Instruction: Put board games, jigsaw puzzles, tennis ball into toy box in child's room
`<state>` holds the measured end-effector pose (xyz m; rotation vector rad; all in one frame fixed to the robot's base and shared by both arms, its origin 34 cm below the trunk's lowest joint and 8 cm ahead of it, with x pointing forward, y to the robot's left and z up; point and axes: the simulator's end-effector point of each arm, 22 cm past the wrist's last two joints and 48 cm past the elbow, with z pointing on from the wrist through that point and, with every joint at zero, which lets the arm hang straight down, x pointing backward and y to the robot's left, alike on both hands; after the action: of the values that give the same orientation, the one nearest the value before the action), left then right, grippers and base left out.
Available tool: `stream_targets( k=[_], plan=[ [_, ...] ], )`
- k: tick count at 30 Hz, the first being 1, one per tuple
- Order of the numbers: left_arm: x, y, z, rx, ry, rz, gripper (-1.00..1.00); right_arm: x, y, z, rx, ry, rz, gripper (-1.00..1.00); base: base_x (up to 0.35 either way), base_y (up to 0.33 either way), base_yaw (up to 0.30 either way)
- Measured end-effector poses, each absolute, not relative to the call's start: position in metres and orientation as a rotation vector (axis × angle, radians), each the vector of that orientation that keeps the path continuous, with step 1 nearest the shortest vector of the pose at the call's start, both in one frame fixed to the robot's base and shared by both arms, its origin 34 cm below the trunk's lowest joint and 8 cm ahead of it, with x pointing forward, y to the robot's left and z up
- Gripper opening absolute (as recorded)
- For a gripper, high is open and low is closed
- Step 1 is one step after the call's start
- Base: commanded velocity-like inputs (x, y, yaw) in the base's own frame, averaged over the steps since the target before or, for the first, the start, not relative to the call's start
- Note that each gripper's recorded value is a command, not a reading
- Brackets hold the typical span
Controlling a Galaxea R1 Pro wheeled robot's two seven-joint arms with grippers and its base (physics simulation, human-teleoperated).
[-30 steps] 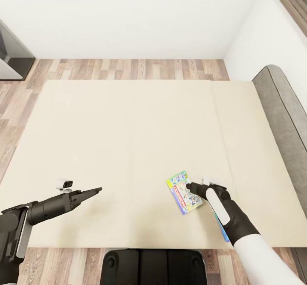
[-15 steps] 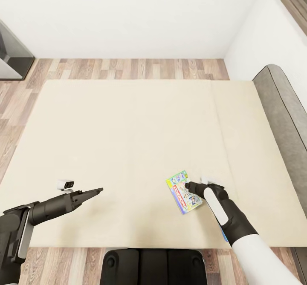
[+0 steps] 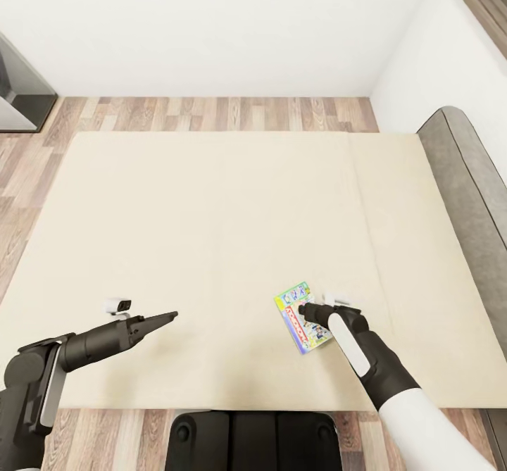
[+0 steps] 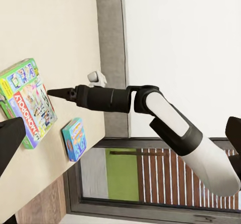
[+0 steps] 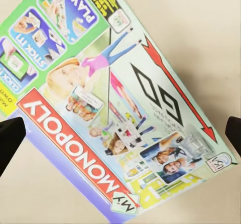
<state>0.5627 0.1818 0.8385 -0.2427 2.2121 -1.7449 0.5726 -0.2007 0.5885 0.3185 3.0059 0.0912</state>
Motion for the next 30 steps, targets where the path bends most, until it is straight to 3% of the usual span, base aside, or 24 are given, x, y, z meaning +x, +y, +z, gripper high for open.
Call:
stream_targets(
  k=[30],
  plan=[
    [0.5619, 0.1801, 0.8368, -0.245, 2.218, -1.743, 1.0, 0.5726, -0.1983, 0.5893, 0.316, 3.008, 0.106, 1.0, 0.0, 0.0, 0.0]
  ],
)
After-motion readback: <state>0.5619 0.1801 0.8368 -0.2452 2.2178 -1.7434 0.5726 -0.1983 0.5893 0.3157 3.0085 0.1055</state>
